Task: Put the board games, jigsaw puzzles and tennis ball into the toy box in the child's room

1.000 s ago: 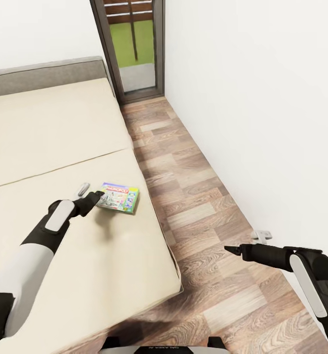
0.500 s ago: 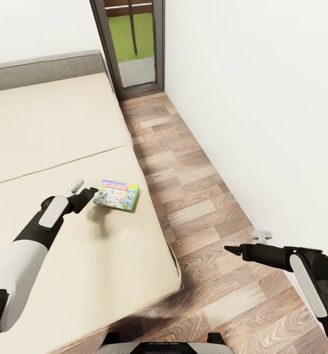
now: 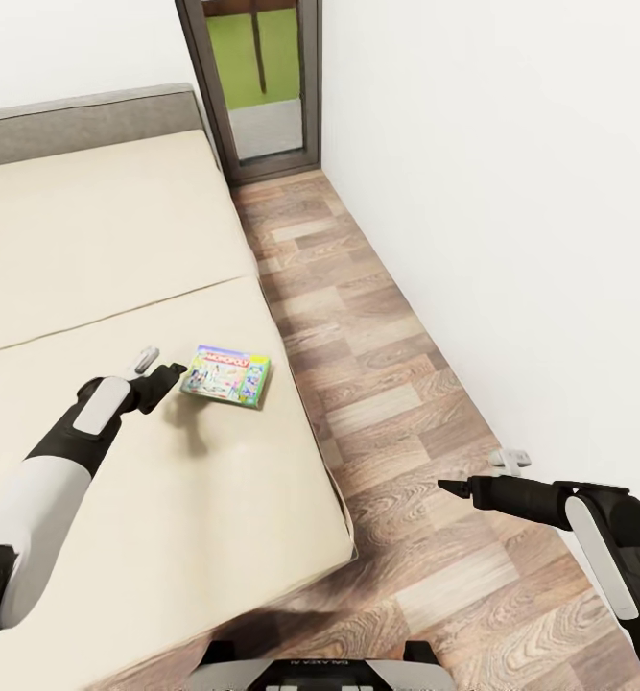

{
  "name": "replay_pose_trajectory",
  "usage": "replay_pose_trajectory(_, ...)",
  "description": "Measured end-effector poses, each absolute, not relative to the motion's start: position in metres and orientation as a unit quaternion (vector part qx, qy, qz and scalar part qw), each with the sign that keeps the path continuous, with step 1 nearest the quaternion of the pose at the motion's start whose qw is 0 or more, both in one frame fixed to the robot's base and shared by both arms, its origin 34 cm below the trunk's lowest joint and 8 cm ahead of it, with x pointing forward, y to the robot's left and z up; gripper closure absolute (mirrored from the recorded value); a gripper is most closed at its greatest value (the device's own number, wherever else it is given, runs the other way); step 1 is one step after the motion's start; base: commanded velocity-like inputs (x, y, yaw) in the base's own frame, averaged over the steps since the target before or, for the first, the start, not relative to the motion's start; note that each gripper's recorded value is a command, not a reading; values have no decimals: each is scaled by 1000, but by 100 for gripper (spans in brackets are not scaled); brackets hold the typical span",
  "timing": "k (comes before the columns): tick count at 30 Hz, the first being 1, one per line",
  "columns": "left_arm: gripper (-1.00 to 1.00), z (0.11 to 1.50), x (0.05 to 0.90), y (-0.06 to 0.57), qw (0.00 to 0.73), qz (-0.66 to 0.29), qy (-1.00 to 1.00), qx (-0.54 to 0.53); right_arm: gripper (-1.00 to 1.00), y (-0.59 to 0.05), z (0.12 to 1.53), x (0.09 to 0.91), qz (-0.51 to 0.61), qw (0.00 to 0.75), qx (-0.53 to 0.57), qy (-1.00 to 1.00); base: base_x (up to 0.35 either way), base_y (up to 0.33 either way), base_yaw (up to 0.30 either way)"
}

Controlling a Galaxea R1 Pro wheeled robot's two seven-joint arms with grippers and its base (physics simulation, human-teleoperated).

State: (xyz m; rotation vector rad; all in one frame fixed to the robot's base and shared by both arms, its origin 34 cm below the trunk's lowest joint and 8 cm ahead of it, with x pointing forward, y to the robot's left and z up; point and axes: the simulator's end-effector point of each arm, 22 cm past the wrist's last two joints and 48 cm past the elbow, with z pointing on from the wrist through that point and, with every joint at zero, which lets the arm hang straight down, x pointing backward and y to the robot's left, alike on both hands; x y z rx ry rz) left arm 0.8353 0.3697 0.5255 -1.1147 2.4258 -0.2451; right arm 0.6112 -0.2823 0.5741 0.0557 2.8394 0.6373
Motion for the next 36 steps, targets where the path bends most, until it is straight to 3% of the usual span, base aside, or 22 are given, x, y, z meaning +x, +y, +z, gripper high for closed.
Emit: replay_pose_trajectory(36, -100, 515, 831, 384, 212, -56, 889, -402, -100, -280, 571, 589, 218, 105, 19, 970, 0, 0, 0)
